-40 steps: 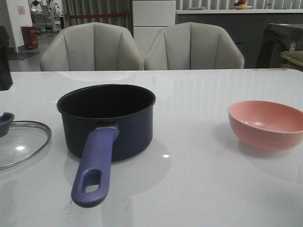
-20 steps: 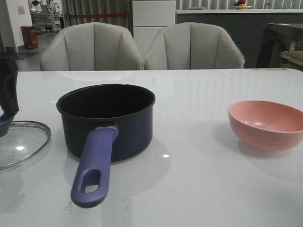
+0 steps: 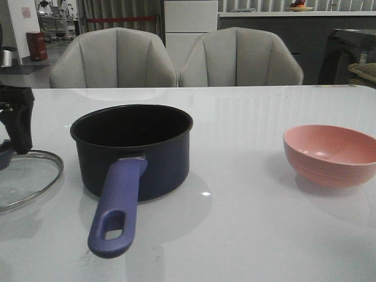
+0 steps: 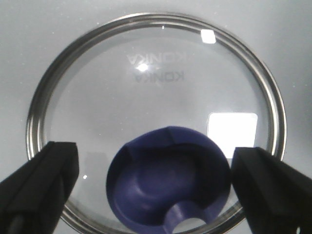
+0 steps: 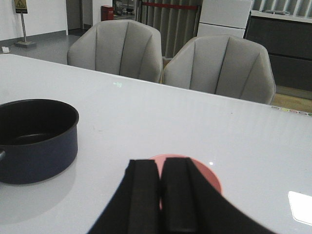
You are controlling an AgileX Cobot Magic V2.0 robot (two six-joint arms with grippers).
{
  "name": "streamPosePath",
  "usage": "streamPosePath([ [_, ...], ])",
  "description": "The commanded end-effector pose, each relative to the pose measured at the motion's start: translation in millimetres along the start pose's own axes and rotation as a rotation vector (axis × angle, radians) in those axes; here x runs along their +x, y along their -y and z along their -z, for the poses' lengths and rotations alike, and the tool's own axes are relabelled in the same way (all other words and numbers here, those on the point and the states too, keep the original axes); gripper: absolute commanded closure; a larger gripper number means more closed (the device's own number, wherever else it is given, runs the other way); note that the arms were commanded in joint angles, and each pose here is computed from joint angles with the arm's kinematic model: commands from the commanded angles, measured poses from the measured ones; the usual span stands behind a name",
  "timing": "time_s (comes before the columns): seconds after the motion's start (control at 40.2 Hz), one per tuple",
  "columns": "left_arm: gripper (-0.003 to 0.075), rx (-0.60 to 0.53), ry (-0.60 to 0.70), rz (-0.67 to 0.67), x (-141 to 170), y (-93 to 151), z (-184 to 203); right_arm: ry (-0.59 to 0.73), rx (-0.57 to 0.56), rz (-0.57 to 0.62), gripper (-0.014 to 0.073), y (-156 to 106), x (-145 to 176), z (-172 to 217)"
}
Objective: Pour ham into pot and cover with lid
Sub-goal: 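Lower the left gripper onto the purple knob of the glass lid, then close the left gripper on the knob and lift the lid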
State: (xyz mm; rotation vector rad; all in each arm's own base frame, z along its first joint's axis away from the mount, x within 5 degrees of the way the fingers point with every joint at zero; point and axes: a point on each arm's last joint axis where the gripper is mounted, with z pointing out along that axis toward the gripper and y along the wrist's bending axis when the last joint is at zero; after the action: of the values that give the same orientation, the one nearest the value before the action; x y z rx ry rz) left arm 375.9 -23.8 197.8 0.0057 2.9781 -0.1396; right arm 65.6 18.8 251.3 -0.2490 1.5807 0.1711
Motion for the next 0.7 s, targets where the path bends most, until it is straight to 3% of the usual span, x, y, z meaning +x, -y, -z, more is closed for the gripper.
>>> streamPosePath([
  [0.0, 0.0073, 0.006, 0.062, -0.005, -5.8, 4.3, 19.6, 0.082, 0.024, 0.003, 0.0444, 2.5, -13.8, 0.4],
  [0.323, 0.0095, 0.008, 0.02, -0.016, -4.3, 8.5, 10.5, 0.082, 0.024, 0.003, 0.0444, 2.5, -13.8, 0.4],
  [0.398, 0.0175, 0.007, 0.023, -0.026, -4.6, 10.1, 10.4, 0.082, 0.024, 0.003, 0.0444, 2.5, -13.8, 0.4],
  [0.622, 0.0511, 0.007, 0.01, -0.029, -3.3, 10.1, 10.3, 0.082, 0.024, 0.003, 0.0444, 2.5, -13.8, 0.4],
  [0.672, 0.0551, 0.007, 0.01, -0.029, -3.3, 10.1, 10.3, 0.082, 0.024, 0.003, 0.0444, 2.5, -13.8, 0.4],
])
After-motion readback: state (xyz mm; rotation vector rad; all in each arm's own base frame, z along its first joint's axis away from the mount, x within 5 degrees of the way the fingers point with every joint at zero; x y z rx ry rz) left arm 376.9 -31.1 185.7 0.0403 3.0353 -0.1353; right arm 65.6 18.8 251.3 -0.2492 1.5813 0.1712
